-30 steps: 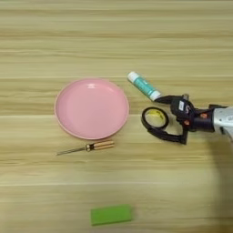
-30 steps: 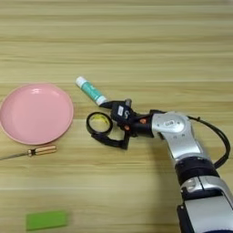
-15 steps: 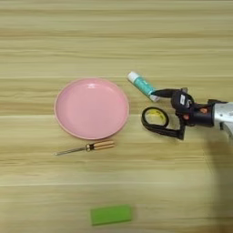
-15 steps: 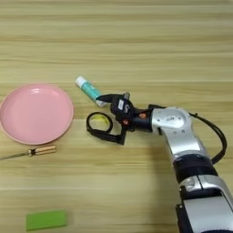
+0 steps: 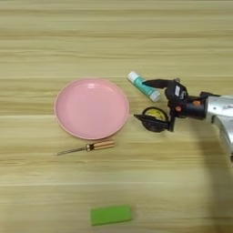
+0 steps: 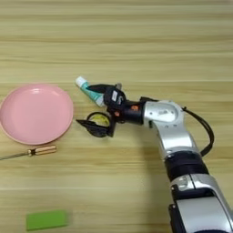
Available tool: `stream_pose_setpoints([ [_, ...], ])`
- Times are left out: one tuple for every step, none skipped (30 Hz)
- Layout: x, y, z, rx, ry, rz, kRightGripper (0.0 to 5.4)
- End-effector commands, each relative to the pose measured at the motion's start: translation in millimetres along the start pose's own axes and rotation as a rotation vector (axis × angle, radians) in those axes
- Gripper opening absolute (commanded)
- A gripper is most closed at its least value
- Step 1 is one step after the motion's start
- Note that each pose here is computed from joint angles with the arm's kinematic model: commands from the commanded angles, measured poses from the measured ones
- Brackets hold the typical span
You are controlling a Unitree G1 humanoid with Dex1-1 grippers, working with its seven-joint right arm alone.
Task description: Move the objects on the table
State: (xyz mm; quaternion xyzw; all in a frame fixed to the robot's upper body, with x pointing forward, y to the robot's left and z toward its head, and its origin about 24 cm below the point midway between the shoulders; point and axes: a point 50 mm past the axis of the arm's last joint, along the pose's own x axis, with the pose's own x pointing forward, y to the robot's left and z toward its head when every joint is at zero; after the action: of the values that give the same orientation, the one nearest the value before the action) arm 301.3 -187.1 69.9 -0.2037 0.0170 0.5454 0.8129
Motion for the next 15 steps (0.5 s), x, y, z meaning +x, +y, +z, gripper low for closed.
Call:
stream_pose_setpoints([
  [4.4, -23.4, 38.0, -0.114, -0.085, -0.054, 5.37],
  [6.5, -23.3, 39.6, -0.115, -0.089, -0.053, 5.37],
  [8.4, -23.2, 41.1, -0.115, -0.094, -0.052, 5.37],
  [9.8, -23.0, 42.4, -0.116, -0.099, -0.050, 5.37],
  [11.9, -22.8, 44.1, -0.118, -0.104, -0.048, 5.37],
  [13.7, -22.6, 45.4, -0.118, -0.109, -0.047, 5.37],
  [15.3, -22.4, 46.5, -0.119, -0.113, -0.046, 5.37],
  [17.8, -22.0, 48.3, -0.118, -0.122, -0.044, 5.37],
  [20.9, -21.5, 50.3, -0.119, -0.130, -0.044, 5.37],
  [23.5, -20.9, 51.8, -0.120, -0.136, -0.044, 5.37],
  [26.1, -20.4, 53.3, -0.119, -0.138, -0.042, 5.37],
  [28.1, -19.8, 54.3, -0.118, -0.141, -0.038, 5.37],
  [30.4, -19.2, 55.4, -0.116, -0.145, -0.033, 5.37],
  [33.0, -18.0, 56.5, -0.115, -0.150, -0.027, 5.37],
  [35.7, -16.6, 57.4, -0.115, -0.154, -0.019, 5.37],
])
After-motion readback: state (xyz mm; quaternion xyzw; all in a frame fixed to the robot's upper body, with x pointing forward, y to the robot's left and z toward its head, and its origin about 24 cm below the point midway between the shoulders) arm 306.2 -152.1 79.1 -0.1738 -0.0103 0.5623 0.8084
